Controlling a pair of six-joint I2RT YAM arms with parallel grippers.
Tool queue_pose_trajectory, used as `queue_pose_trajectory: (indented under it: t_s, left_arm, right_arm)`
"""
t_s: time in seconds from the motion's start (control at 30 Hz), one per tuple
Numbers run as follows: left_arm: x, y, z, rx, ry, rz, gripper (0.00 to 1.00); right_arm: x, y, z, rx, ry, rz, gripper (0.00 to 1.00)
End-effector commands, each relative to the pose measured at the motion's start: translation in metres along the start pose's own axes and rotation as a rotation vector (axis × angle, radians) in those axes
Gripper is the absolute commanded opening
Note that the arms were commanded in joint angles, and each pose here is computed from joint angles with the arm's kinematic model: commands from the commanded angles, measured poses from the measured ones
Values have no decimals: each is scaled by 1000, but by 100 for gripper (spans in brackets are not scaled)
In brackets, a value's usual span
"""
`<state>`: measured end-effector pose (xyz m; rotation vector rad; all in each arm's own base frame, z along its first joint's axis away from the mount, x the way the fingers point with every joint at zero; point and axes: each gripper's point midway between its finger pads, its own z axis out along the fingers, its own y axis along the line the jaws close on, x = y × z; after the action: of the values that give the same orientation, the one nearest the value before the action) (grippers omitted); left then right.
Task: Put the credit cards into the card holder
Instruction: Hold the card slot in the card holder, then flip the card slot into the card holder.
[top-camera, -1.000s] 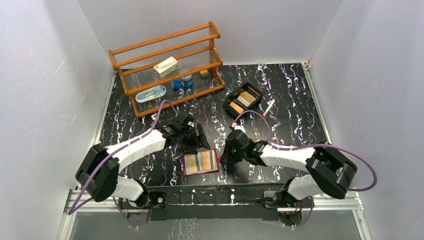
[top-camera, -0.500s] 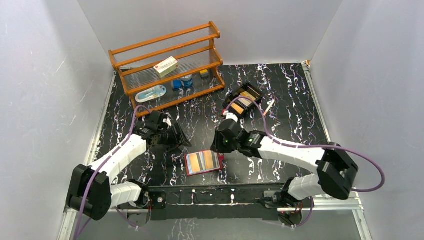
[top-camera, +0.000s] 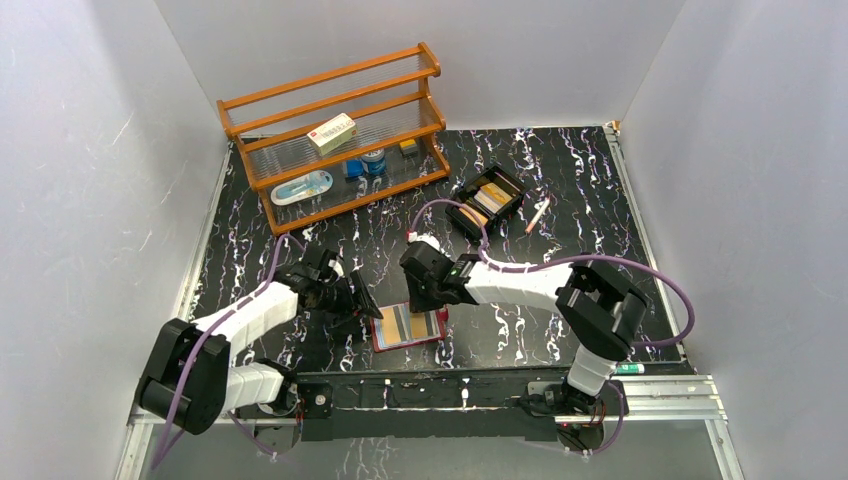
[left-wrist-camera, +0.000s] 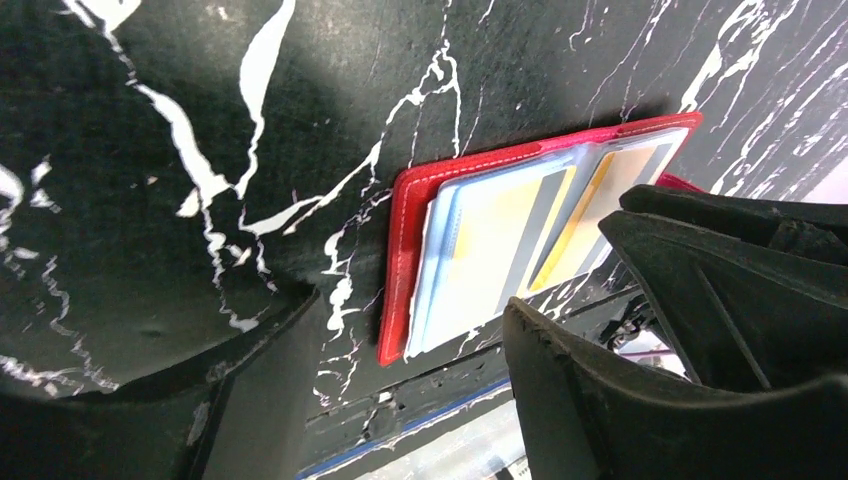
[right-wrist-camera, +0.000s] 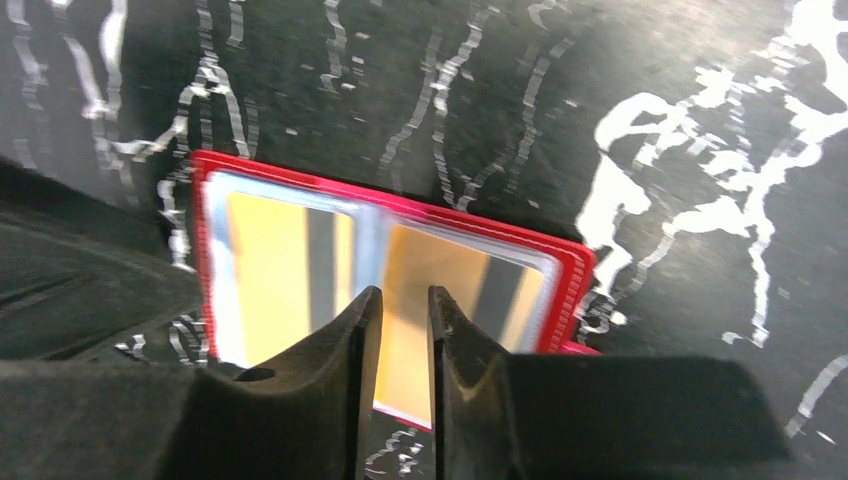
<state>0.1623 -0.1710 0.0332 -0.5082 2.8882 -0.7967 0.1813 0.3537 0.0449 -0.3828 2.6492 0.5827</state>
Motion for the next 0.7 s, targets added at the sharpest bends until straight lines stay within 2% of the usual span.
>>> queue_pose_trajectory:
  t_s: [0.0, 0.13, 0.3, 0.4, 0.53, 0.67]
  left_arm:
    - [6, -11, 5, 89, 32, -19, 65]
    - [7, -16, 9, 149, 28, -32, 65]
    - [16, -37, 12, 289, 103, -31, 65]
    - [11, -48, 6, 340, 67, 3, 64]
    - [6, -73, -9, 462, 13, 47, 58]
    - [8, -72, -8, 471, 9, 47, 48]
  right_arm:
    - [-10, -29, -15, 161, -52, -70, 33]
    - [6, -39, -9, 144, -33, -78, 32]
    - [32, -56, 3, 174, 28, -41, 28]
    - [40, -63, 2, 188, 34, -25, 28]
    - [48, -61, 5, 156, 49, 0, 28]
    - [50, -58, 6, 129, 49, 11, 28]
